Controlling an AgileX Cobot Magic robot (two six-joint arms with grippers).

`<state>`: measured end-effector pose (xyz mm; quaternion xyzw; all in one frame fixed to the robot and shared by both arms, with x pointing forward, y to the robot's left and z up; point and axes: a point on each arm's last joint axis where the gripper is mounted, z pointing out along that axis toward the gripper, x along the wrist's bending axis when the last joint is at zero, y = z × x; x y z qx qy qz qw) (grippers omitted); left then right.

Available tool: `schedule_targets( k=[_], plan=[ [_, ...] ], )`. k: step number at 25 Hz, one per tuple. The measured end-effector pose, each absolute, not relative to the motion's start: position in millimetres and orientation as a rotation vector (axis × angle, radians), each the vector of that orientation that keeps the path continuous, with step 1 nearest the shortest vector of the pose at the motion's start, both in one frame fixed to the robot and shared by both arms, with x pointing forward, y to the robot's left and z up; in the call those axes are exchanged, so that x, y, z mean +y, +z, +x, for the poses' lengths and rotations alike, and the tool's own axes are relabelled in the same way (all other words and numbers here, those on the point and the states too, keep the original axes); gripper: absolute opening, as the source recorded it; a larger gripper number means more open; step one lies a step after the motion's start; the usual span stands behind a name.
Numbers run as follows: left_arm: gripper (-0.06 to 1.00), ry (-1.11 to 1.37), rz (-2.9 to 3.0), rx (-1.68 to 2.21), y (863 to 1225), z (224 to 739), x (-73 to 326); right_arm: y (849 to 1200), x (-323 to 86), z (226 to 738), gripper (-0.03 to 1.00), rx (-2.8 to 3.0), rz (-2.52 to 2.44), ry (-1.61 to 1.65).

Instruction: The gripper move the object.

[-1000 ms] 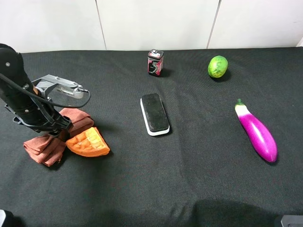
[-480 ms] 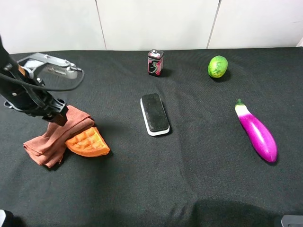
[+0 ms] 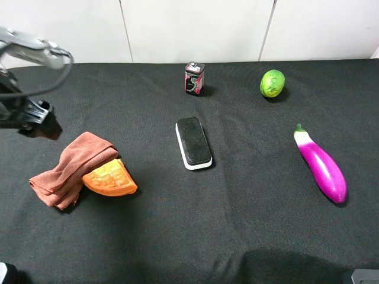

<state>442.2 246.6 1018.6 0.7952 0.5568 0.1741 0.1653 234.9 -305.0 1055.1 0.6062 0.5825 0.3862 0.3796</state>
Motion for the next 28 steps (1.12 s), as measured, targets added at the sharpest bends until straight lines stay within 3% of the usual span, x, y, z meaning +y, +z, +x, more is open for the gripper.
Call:
schedule_targets(
  k=[16, 28],
  plan=[
    [0.79, 0.847, 1.876, 1.868, 1088, 339, 313, 1055, -305, 235, 0.64, 1.488, 1.548, 0.986],
    [0.79, 0.937, 1.724, 1.783, 1079, 276, 316, 1055, -305, 235, 0.64, 1.488, 1.548, 0.986]
  ],
)
